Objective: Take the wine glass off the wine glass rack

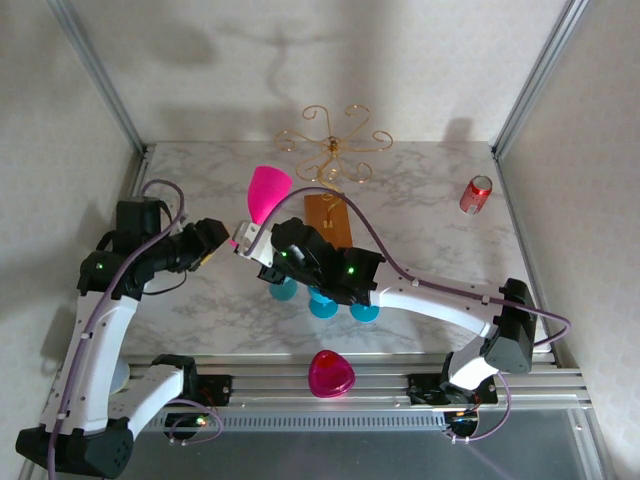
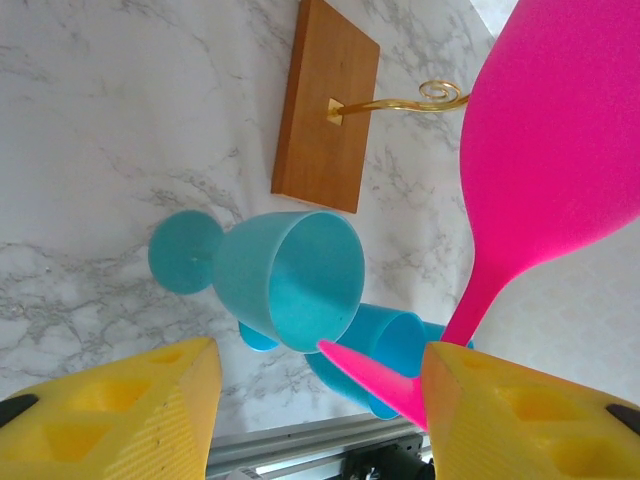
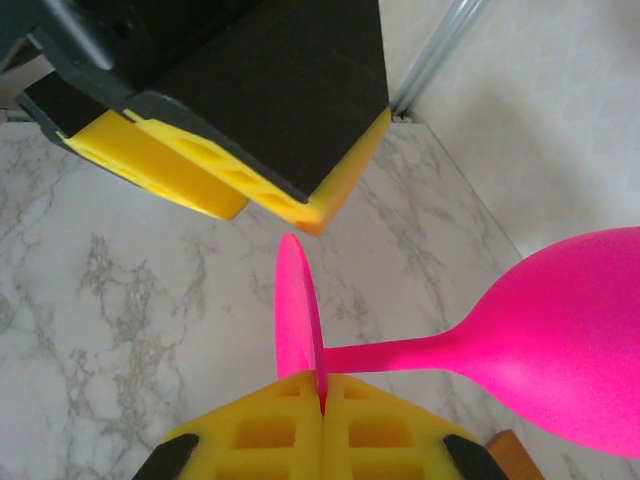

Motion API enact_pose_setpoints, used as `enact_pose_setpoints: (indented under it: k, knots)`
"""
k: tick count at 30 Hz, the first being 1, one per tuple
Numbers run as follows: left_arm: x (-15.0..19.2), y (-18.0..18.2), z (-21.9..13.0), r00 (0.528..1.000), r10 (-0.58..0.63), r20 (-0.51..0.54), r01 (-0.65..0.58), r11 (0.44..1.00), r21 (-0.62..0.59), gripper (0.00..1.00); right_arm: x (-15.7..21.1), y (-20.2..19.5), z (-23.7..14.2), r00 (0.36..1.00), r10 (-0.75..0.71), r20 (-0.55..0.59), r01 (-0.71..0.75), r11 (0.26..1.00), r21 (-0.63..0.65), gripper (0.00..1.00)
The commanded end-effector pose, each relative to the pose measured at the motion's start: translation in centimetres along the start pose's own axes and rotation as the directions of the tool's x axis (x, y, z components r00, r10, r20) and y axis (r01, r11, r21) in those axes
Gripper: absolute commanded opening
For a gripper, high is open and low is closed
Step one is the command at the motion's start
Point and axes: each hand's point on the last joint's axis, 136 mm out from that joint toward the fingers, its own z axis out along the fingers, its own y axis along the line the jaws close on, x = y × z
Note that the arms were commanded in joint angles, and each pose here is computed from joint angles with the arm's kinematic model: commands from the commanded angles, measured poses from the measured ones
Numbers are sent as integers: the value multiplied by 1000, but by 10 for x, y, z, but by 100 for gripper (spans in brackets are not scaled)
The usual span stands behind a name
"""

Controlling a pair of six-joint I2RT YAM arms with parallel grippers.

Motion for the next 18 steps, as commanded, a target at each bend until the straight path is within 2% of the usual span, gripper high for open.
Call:
enact_pose_setpoints:
  k: [1, 18]
  knots:
    - [9, 2, -4, 1000, -26, -18, 26, 1000, 11, 55, -7, 2, 6, 999, -30, 30, 29, 999, 34, 0]
    - [13, -5, 0, 995, -91, -36, 94, 993, 77, 54, -8, 13, 19, 988, -156, 16, 153, 981, 117, 0]
